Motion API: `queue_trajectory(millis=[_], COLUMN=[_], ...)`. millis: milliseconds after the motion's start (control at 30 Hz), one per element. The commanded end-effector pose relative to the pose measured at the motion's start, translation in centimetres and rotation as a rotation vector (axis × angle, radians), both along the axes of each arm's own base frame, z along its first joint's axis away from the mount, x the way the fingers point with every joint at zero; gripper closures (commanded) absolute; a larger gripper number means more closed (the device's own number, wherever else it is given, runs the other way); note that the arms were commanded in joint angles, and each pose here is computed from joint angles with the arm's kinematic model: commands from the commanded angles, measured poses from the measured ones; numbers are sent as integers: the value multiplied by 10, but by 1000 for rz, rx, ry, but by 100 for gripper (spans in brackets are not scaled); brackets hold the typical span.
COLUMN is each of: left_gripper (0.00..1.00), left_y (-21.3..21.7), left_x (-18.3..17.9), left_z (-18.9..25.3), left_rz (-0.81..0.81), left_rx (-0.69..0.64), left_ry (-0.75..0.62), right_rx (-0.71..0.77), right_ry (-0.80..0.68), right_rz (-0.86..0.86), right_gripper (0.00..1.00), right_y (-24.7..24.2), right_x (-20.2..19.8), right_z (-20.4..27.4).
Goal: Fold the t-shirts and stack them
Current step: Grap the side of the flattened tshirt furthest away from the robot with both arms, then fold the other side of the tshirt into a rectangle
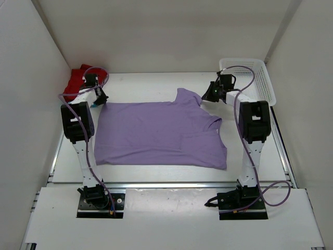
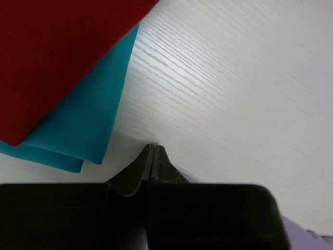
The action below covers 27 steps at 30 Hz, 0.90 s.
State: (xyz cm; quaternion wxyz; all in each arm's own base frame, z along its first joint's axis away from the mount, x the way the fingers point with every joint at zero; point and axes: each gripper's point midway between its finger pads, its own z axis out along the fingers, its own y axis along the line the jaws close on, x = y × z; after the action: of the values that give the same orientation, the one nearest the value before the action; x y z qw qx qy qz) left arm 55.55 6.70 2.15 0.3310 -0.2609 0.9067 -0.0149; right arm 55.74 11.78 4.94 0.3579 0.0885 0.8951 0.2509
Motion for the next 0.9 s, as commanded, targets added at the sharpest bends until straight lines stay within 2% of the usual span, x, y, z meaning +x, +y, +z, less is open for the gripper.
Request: queue_trajectory(millis=[0,167,333,367,400,500,533,700,733,867], left_gripper=[100,100,100,100,100,100,100,100,100,100], left_y=[2,-11,-10,-8,-8,0,3,0,1,11], left_x=[0,0,-16,-24,-30,-51,-53,-86,-87,-112], left_z=[27,55,83,75,77,74,85,85,96,95], left_rz=[9,-15,-9,-1,-5,12,17,38,44,92], left_rx=[15,-21,27,29,31,41,44,30,22,-6], left_ry=[-50,-110,-163,-145,-146,-127,-157,-168,-202,-217], right_rx=[21,21,68,71,57,29,24,45,35,23], right_ry=[-118,-150,-157,-201,-181,-228,-201,-270,-247,-253], right_rz=[6,11,15,20,22,-7,-4,-48,-53,-79], right_gripper=[100,100,99,100,100,100,100,100,100,100], right_y=[1,1,9,10,13,-1,-1,-18,-19,-27], right_x=[10,0,-45,-49,-59,-82,-93,-138,-146,-176], right_z=[54,85,97,116,107,131,117,138,127,125])
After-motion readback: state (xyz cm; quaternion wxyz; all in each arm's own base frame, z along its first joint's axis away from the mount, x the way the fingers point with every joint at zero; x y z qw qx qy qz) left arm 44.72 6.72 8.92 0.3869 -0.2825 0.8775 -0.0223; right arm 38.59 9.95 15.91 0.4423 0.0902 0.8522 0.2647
